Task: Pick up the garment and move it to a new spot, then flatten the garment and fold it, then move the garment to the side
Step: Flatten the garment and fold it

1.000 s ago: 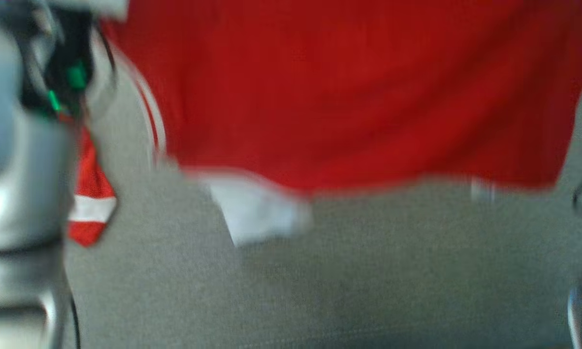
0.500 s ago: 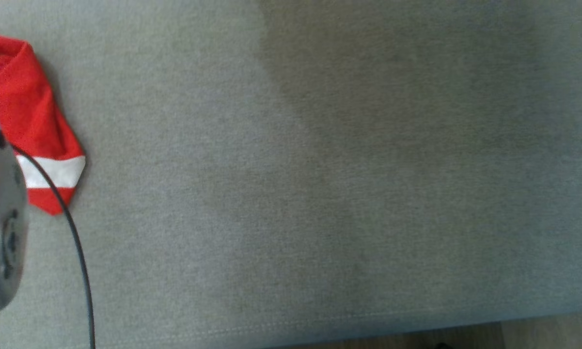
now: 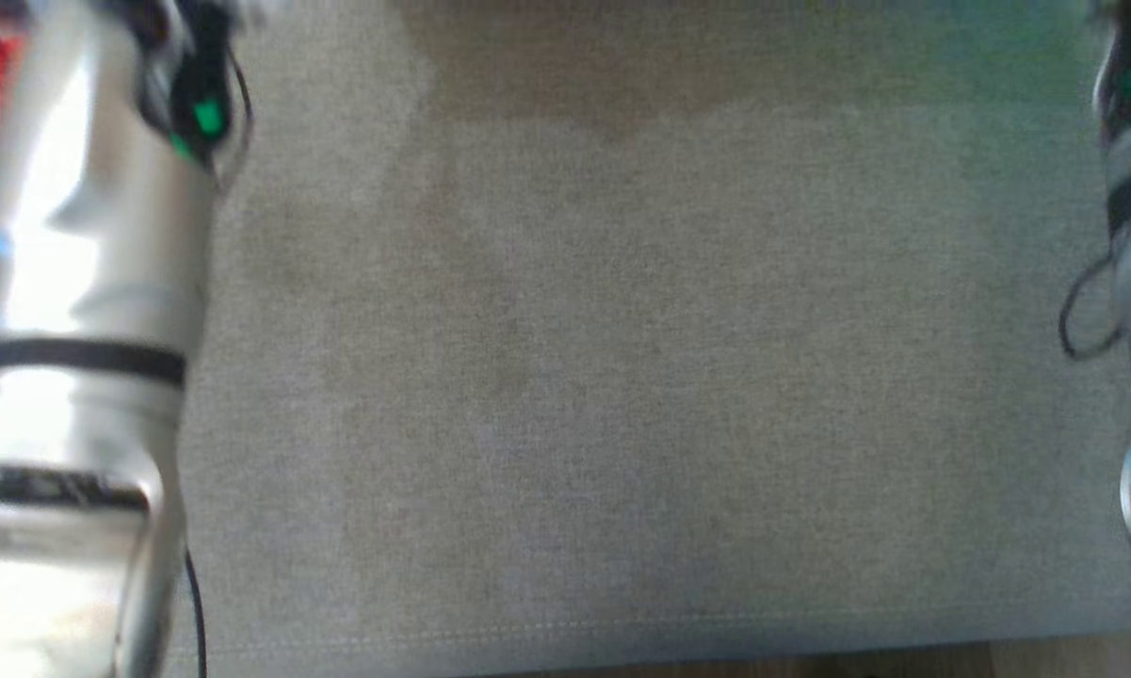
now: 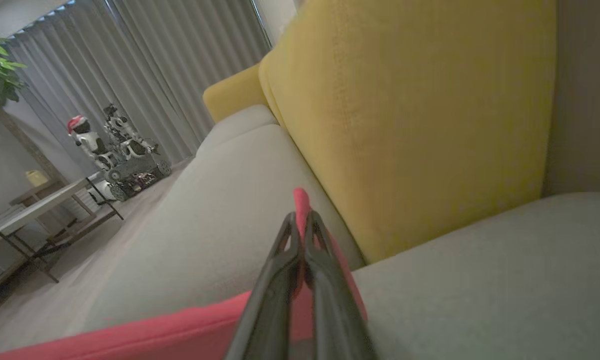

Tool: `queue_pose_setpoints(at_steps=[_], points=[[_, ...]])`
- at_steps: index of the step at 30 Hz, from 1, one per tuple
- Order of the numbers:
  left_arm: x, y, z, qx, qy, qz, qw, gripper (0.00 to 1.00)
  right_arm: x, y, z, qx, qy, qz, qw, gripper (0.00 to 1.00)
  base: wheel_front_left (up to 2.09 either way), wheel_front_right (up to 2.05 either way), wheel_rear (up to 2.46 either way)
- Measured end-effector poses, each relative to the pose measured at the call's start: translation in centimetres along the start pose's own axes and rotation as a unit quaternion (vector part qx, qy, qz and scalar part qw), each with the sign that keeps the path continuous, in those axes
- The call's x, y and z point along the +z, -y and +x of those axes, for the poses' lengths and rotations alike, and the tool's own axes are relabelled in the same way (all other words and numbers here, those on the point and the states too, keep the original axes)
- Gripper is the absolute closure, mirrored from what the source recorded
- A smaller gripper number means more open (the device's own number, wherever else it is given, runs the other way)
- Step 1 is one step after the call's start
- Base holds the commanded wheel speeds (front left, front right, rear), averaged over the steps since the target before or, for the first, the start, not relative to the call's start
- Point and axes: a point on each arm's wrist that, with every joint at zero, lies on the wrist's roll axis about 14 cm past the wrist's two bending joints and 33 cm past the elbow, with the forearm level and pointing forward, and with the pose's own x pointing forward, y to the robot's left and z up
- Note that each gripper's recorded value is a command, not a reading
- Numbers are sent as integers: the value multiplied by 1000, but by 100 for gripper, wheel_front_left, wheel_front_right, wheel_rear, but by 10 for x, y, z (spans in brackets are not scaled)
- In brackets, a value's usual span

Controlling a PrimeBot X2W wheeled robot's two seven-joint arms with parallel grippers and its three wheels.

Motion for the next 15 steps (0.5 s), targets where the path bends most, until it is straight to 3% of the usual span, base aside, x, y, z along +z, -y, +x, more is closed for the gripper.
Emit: queue_pose_setpoints(at_steps=[5, 9, 15], points=[[-47, 0, -43, -7, -72, 16, 997, 100, -32, 26, -33, -29, -81, -5, 996, 100, 0, 0, 0], [-91, -3, -103, -12, -153, 41, 987, 100, -65, 43, -80, -42, -167, -18, 985, 100, 0, 0, 0], [-112, 14, -159, -52, -214, 69, 973, 100, -68, 54, -124, -40, -212, -46, 975, 100, 0, 0, 0]])
